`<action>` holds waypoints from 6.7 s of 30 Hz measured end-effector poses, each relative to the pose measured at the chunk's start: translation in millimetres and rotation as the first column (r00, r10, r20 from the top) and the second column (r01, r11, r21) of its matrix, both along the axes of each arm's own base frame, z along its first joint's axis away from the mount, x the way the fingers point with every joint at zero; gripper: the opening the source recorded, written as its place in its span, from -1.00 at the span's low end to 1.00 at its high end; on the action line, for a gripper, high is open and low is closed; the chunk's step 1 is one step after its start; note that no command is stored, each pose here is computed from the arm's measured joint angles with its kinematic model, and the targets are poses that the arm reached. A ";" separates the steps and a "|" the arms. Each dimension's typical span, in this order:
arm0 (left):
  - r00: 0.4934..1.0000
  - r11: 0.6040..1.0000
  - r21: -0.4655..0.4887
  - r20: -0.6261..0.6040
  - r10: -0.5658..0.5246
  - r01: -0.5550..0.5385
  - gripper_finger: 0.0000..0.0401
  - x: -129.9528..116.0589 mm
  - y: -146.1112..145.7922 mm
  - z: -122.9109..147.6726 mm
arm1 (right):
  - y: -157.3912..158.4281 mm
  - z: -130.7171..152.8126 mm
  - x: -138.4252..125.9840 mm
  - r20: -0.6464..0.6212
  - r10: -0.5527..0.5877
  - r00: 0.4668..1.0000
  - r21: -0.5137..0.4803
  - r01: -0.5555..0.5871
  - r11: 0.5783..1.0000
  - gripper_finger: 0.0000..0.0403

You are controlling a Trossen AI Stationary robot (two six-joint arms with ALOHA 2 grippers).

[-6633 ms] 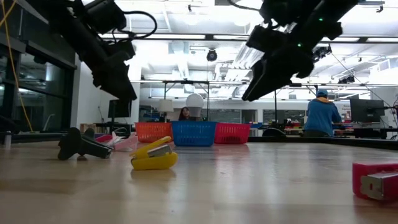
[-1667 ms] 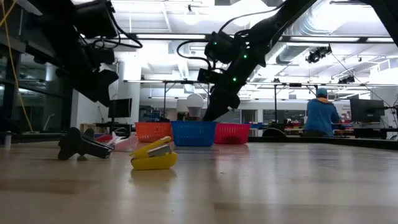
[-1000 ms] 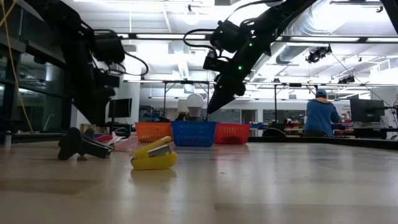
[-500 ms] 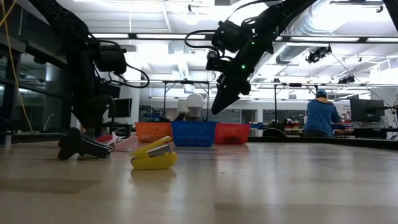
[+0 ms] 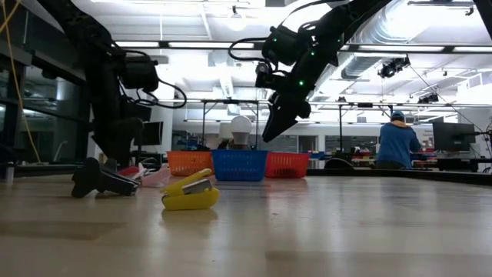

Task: Pick and place Stapler, Stapler remover, tape
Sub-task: Put the purple tape into the red basket

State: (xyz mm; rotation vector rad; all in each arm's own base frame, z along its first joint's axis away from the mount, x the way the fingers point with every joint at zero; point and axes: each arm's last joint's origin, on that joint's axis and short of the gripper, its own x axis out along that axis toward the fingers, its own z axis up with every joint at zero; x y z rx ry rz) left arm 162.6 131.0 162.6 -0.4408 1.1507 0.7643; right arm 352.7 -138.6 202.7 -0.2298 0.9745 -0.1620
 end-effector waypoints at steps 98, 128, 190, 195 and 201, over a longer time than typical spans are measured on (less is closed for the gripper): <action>0.939 0.961 -0.007 0.215 -0.267 0.275 -0.82 6.9 -20.3 18.2 | 7.2 14.7 4.9 0.177 0.270 0.946 0.062 -0.285 0.957 0.12; 0.115 0.536 0.645 0.576 -0.810 0.545 -0.82 58.1 -59.4 97.0 | 48.1 18.5 10.4 0.738 0.485 0.470 -0.397 -0.280 0.874 0.12; 0.071 0.509 0.684 0.560 -0.826 0.522 -0.82 58.8 -59.6 101.6 | 49.1 35.2 20.5 0.753 0.521 0.401 -0.460 -0.246 0.853 0.12; 0.060 0.502 0.698 0.553 -0.831 0.510 -0.82 59.0 -59.5 103.3 | 49.2 35.3 20.4 0.752 0.525 0.399 -0.462 -0.248 0.851 0.12; 0.022 0.482 0.725 0.543 -0.839 0.491 -0.82 59.2 -59.9 107.2 | 48.6 35.8 20.3 0.753 0.522 0.401 -0.467 -0.235 0.853 0.12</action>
